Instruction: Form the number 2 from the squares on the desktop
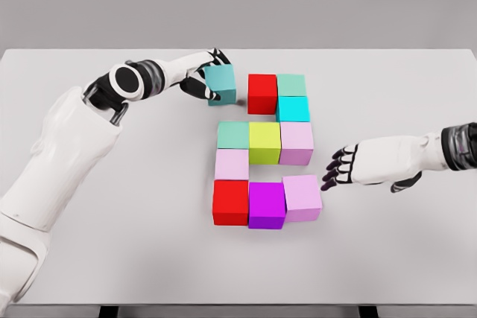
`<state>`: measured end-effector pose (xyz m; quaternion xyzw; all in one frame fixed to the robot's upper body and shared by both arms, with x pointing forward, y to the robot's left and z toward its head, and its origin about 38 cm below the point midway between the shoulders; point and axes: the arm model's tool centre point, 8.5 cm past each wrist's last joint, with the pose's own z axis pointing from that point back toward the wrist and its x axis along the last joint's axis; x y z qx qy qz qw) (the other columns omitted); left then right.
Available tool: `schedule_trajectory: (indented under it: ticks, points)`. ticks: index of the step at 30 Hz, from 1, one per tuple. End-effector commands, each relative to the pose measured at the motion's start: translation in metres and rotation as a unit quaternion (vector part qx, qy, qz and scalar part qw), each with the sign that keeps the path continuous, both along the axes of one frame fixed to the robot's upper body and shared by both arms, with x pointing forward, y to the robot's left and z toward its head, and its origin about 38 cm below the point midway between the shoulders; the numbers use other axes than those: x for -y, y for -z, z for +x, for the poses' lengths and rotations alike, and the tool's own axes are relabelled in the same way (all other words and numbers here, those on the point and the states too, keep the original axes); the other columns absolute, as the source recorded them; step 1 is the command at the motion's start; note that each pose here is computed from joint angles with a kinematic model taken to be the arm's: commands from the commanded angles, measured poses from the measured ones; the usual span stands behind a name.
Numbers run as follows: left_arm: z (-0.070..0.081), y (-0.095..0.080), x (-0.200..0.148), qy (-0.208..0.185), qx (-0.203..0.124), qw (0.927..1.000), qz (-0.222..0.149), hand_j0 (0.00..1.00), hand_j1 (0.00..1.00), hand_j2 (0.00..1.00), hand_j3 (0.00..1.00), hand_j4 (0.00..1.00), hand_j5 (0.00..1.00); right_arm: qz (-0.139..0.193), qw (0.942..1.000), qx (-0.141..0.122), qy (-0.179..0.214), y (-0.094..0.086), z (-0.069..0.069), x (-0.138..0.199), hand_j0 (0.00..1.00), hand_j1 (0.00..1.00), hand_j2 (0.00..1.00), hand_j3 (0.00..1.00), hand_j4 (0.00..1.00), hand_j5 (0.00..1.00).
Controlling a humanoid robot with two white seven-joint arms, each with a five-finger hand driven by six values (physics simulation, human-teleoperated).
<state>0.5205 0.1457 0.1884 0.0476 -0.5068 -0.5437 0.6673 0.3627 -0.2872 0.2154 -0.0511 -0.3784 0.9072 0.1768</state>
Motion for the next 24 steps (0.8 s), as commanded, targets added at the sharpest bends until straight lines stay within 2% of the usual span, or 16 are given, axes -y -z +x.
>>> schedule_trajectory:
  ticks: [1, 8, 17, 24]
  points:
    - [0.000, 0.001, 0.001, 0.001, 0.000, 1.0000, 0.000, 0.26, 0.26, 0.26, 0.26, 0.26, 0.26, -0.001, 1.0000, -0.002, 0.003, 0.000, -0.001, 0.002, 1.00, 1.00, 1.00, 1.00, 1.00, 1.00]
    - [-0.002, 0.003, 0.006, 0.007, -0.001, 1.0000, 0.003, 0.26, 0.26, 0.26, 0.26, 0.26, 0.26, -0.004, 1.0000, -0.007, -0.004, 0.004, -0.005, -0.001, 1.00, 1.00, 1.00, 1.00, 1.00, 1.00]
    - [-0.006, -0.004, 0.010, 0.017, 0.008, 0.9998, -0.002, 0.27, 0.27, 0.27, 0.27, 0.27, 0.27, -0.005, 0.9999, -0.015, -0.007, 0.009, -0.007, -0.002, 1.00, 1.00, 1.00, 1.00, 1.00, 1.00]
    - [-0.008, 0.001, 0.012, 0.020, 0.004, 0.9998, 0.002, 0.29, 0.29, 0.29, 0.29, 0.29, 0.29, -0.007, 0.9998, -0.019, -0.009, 0.012, -0.009, -0.003, 1.00, 1.00, 1.00, 1.00, 1.00, 1.00]
